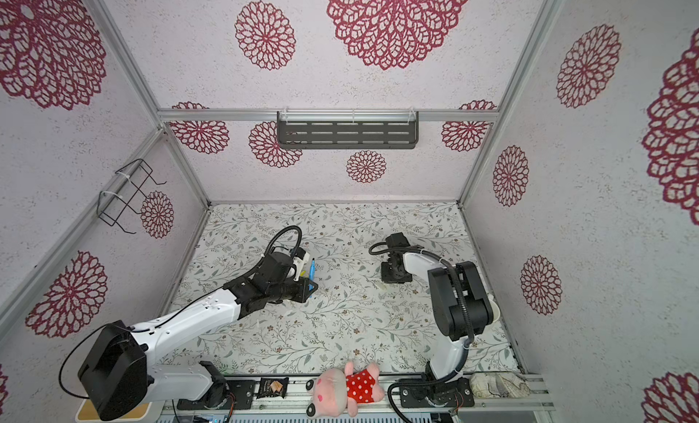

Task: Insert pens into pen caps
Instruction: Pick up the pen cap from the middle-right of the table, then put on the pen cap to the pen.

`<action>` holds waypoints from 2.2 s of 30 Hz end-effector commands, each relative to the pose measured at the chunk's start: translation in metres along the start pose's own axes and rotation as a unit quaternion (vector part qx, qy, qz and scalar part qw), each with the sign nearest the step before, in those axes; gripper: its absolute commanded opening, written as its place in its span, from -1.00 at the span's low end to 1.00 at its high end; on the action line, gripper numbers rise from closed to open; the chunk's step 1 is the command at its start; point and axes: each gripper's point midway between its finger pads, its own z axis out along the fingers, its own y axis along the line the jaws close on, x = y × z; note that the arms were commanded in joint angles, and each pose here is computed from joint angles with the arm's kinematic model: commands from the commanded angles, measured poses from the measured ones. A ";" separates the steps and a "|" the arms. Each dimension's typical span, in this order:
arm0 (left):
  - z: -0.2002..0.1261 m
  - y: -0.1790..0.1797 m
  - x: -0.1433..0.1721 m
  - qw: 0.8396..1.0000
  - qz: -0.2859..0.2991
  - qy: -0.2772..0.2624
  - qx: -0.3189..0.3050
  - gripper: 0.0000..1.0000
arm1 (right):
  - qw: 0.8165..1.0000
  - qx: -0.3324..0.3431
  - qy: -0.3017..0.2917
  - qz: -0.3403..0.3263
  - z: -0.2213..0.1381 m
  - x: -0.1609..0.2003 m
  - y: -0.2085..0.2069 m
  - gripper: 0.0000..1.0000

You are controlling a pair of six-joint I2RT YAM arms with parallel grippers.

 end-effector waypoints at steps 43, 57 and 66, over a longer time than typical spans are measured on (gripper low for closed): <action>-0.025 -0.095 -0.035 0.975 0.041 -0.054 0.214 -1.00 | 0.820 -0.502 -0.268 -0.058 -0.293 -0.067 0.148 -0.92; -0.014 -0.117 -0.041 0.972 0.047 -0.052 0.225 -1.00 | 0.761 -0.566 -0.312 -0.057 -0.329 -0.072 0.164 -1.00; -0.015 -0.128 -0.046 0.969 0.054 -0.056 0.232 -1.00 | 0.754 -0.570 -0.321 -0.060 -0.330 -0.069 0.171 -1.00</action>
